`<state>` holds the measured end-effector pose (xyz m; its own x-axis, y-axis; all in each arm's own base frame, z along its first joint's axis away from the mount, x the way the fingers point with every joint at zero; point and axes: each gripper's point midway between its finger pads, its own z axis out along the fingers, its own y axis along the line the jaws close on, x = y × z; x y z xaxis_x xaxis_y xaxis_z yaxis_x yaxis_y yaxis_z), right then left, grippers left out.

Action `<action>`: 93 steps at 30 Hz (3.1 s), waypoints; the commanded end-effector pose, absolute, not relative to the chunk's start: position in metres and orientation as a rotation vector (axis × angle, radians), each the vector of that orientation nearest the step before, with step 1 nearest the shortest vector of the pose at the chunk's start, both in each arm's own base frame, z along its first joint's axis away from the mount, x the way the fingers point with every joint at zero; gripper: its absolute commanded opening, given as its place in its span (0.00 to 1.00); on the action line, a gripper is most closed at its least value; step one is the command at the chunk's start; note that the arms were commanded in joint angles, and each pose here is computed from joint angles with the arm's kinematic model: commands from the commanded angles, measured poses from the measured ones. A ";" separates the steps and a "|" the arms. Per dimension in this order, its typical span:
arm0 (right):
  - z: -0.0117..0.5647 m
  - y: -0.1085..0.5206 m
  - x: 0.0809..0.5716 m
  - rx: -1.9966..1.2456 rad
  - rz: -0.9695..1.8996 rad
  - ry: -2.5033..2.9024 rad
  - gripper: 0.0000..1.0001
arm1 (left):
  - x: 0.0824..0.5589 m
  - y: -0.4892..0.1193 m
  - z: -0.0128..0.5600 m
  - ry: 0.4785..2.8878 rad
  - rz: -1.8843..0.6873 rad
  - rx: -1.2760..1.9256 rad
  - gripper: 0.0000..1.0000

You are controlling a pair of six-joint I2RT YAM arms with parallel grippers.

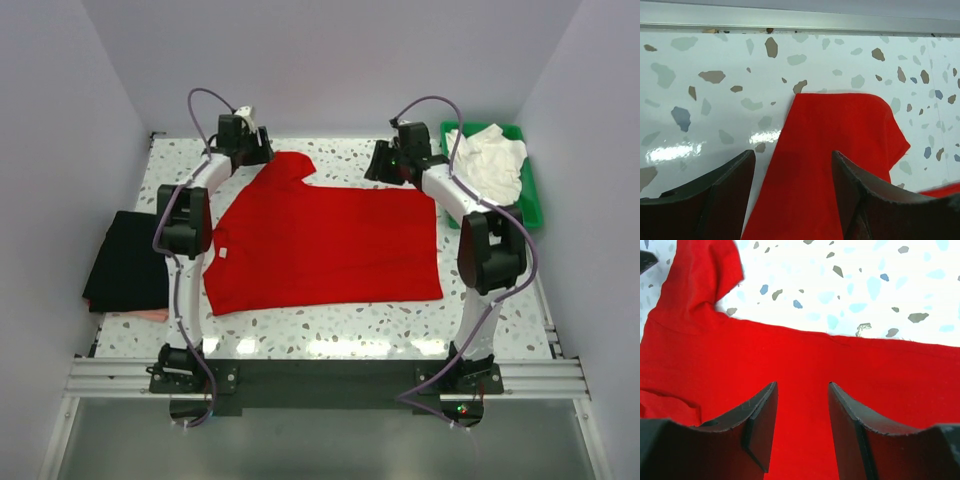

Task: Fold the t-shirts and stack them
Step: Fold the tshirt

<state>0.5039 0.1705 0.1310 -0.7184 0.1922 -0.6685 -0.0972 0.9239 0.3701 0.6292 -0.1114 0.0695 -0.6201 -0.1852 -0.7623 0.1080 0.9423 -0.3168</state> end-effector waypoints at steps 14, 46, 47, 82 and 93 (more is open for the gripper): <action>0.131 0.181 0.517 0.000 0.548 2.260 0.49 | 0.669 -0.138 0.054 2.066 -0.569 0.074 0.72; 0.095 0.107 0.540 0.176 0.251 2.329 0.49 | 0.676 -0.121 0.140 1.867 -0.489 0.010 0.02; 0.093 0.100 0.542 0.190 0.244 2.332 0.49 | 0.676 -0.118 0.142 1.865 -0.485 0.004 0.01; 0.042 -0.006 0.554 0.437 -0.195 2.393 0.43 | 0.669 -0.072 0.129 1.884 -0.475 -0.061 0.00; 0.020 0.001 0.565 0.431 -0.160 2.433 0.36 | 0.672 -0.073 0.128 1.880 -0.485 -0.053 0.00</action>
<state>0.5629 0.0035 0.0262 -0.7242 0.2580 -0.6396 0.3343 0.9425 0.0017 0.6592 -0.0813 0.0726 -0.4796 -0.2549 -0.8396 0.1545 0.9174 -0.3668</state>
